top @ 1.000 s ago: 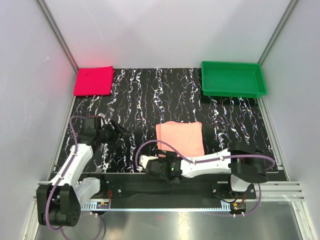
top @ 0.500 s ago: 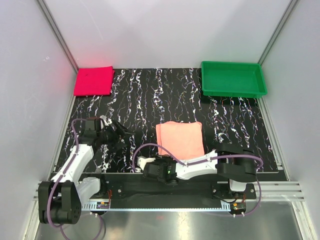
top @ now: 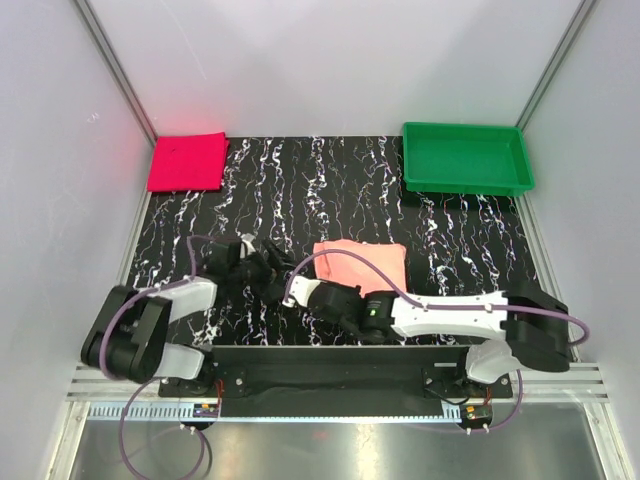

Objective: Fold and stack the t-shirts
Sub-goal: Fold the tshirt

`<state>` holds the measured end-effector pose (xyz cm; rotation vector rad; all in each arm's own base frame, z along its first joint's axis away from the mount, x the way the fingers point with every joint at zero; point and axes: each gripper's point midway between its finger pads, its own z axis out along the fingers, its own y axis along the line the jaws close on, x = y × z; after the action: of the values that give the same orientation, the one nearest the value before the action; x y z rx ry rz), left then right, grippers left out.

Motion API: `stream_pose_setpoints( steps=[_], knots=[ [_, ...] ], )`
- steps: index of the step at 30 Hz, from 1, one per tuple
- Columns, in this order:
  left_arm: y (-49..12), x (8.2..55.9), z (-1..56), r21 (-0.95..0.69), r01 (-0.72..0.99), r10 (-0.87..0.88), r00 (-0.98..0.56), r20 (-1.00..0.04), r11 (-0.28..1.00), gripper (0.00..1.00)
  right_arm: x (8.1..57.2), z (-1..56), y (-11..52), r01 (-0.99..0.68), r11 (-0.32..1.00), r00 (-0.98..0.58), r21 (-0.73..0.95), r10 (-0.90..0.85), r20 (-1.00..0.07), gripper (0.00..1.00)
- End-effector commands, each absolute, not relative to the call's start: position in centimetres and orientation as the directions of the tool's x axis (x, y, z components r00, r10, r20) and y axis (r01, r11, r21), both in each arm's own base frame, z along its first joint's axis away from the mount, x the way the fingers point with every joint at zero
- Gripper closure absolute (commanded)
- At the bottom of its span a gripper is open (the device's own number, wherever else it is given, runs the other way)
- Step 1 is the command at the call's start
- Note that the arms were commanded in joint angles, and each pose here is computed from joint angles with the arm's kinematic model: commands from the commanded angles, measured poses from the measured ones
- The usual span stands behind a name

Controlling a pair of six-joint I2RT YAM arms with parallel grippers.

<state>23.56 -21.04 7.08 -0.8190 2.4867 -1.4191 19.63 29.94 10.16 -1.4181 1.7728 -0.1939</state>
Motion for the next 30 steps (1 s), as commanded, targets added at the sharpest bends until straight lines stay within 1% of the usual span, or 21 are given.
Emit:
stream_pose_setpoints(
  steps=[1,3,5,7,9,10,12,14,16,17,18,19,21,23,24,25,27,29,30],
  knots=[
    [-24.1,27.8,10.6,-0.918,-0.264,-0.552,-0.832,0.062,0.295,0.01,19.3,11.6,29.7,-0.765,0.339,0.015,-0.548,-0.841,-0.541,1.00],
    [-25.3,28.5,10.8,-0.925,-0.256,-0.546,-0.836,0.065,0.282,0.01,19.1,11.4,29.1,-0.773,0.336,0.014,-0.538,-0.839,-0.543,1.00],
    [-26.3,29.2,10.8,-0.928,-0.284,-0.549,-0.828,0.110,0.242,0.01,19.0,11.3,28.9,-0.776,0.336,0.011,-0.534,-0.840,-0.543,1.00],
    [-26.9,29.6,10.3,-0.925,-0.298,-0.554,-0.823,0.124,0.235,0.01,19.1,11.2,28.5,-0.771,0.342,0.007,-0.538,-0.839,-0.544,1.00],
    [-28.0,29.8,9.9,-0.913,-0.307,-0.528,-0.840,0.127,0.269,0.01,19.7,11.7,28.1,-0.753,0.375,-0.007,-0.541,-0.827,-0.563,1.00],
    [-28.4,29.3,9.0,-0.891,-0.343,-0.512,-0.845,0.154,0.299,0.01,19.9,11.9,28.1,-0.750,0.383,-0.009,-0.540,-0.822,-0.570,1.00],
    [-29.9,28.8,8.2,-0.872,-0.354,-0.467,-0.868,0.171,0.339,0.01,20.3,12.4,28.0,-0.745,0.403,-0.018,-0.531,-0.809,-0.588,1.00],
    [-30.7,27.5,6.3,-0.818,-0.425,-0.436,-0.866,0.244,0.386,0.01,20.6,12.8,28.0,-0.742,0.411,-0.017,-0.530,-0.801,-0.598,1.00],
    [-30.7,26.4,5.2,-0.777,-0.469,-0.435,-0.855,0.282,0.419,0.01,21.0,12.9,27.9,-0.738,0.415,-0.019,-0.532,-0.801,-0.598,1.00],
    [-30.6,26.1,5.0,-0.768,-0.469,-0.438,-0.856,0.275,0.436,0.01,21.1,13.0,27.9,-0.738,0.417,-0.019,-0.531,-0.799,-0.601,1.00],
    [-30.2,25.5,4.6,-0.730,-0.499,-0.449,-0.845,0.290,0.467,0.01,21.2,13.2,27.9,-0.736,0.419,-0.017,-0.532,-0.797,-0.604,1.00],
    [-29.8,25.5,4.5,-0.720,-0.499,-0.461,-0.843,0.276,0.482,0.01,21.3,13.4,28.0,-0.736,0.423,-0.016,-0.529,-0.792,-0.610,1.00],
    [-29.0,25.2,5.4,-0.694,-0.485,-0.468,-0.851,0.236,0.532,0.01,21.6,13.6,27.8,-0.731,0.428,-0.017,-0.531,-0.789,-0.614,1.00],
    [-27.9,25.6,5.9,-0.676,-0.464,-0.497,-0.852,0.163,0.573,0.01,21.7,13.9,27.6,-0.728,0.432,-0.015,-0.532,-0.786,-0.618,1.00],
    [-27.4,25.2,6.6,-0.665,-0.464,-0.504,-0.851,0.150,0.586,0.01,21.8,14.0,27.6,-0.727,0.437,-0.017,-0.529,-0.782,-0.622,1.00],
    [-27.0,25.7,6.9,-0.661,-0.457,-0.522,-0.845,0.115,0.595,0.01,21.8,14.1,27.6,-0.727,0.438,-0.018,-0.529,-0.782,-0.623,1.00],
    [-27.4,25.9,7.0,-0.677,-0.458,-0.526,-0.842,0.122,0.576,0.01,22.0,14.4,27.5,-0.723,0.442,-0.016,-0.531,-0.779,-0.627,1.00],
    [-28.5,25.3,6.4,-0.679,-0.484,-0.499,-0.844,0.197,0.551,0.01,21.9,14.8,27.7,-0.724,0.443,-0.010,-0.528,-0.773,-0.634,1.00],
    [-29.0,25.2,6.1,-0.682,-0.483,-0.484,-0.849,0.212,0.549,0.01,22.0,14.9,27.8,-0.724,0.445,-0.009,-0.528,-0.771,-0.637,1.00]
  ],
)
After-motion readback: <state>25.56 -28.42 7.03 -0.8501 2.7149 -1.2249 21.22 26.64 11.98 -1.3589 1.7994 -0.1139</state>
